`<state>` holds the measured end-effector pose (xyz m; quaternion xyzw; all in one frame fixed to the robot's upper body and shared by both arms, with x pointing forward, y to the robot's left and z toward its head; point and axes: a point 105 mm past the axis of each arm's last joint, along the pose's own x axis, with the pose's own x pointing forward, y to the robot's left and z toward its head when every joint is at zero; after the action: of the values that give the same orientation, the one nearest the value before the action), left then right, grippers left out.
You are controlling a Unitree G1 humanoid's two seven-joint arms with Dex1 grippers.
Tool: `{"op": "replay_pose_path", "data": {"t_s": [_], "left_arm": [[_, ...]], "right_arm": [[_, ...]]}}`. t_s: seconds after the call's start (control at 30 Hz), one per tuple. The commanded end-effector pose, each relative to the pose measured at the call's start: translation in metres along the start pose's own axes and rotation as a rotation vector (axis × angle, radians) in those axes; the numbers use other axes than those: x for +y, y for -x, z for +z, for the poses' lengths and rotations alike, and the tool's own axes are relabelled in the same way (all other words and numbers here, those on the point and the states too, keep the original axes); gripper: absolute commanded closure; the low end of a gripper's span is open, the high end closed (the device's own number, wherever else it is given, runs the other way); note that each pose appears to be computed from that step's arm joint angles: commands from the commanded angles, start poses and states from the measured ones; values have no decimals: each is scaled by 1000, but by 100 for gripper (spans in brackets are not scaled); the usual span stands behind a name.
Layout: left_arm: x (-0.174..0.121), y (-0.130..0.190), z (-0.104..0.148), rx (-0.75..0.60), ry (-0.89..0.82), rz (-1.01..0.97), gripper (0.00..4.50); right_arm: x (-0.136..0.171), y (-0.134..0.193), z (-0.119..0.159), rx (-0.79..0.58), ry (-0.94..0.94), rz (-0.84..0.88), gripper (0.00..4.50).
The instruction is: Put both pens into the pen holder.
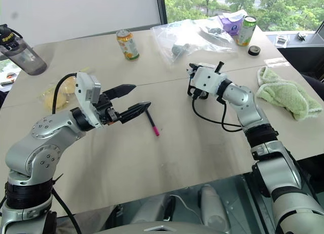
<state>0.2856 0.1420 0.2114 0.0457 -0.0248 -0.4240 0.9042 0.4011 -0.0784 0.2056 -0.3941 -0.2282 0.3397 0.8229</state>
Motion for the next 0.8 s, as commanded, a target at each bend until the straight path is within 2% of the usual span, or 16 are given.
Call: {"op": "replay_pose_path", "data": {"t_s": [0.03,0.37,0.43,0.47,0.63,0.7,0.8], "left_arm": [[0,3,12,-30,-46,1,5],[-5,5,11,-23,-46,-34,5],[-5,5,11,-21,-44,-38,0],[-5,5,11,-20,-44,-39,0],[-4,5,11,-17,-44,-42,0],[-3,5,10,-15,-46,-44,0],[-3,4,10,-12,-47,-48,0]], "right_arm": [[-16,-3,10,-48,28,-52,439],[-21,-5,1,-23,40,-61,439],[-22,-5,-1,-14,41,-57,336],[-22,-4,-2,-12,41,-57,314],[-24,-3,-5,1,37,-59,83],[-27,-3,-5,0,41,-70,8],[-30,-2,-4,-7,46,-88,8]]}}
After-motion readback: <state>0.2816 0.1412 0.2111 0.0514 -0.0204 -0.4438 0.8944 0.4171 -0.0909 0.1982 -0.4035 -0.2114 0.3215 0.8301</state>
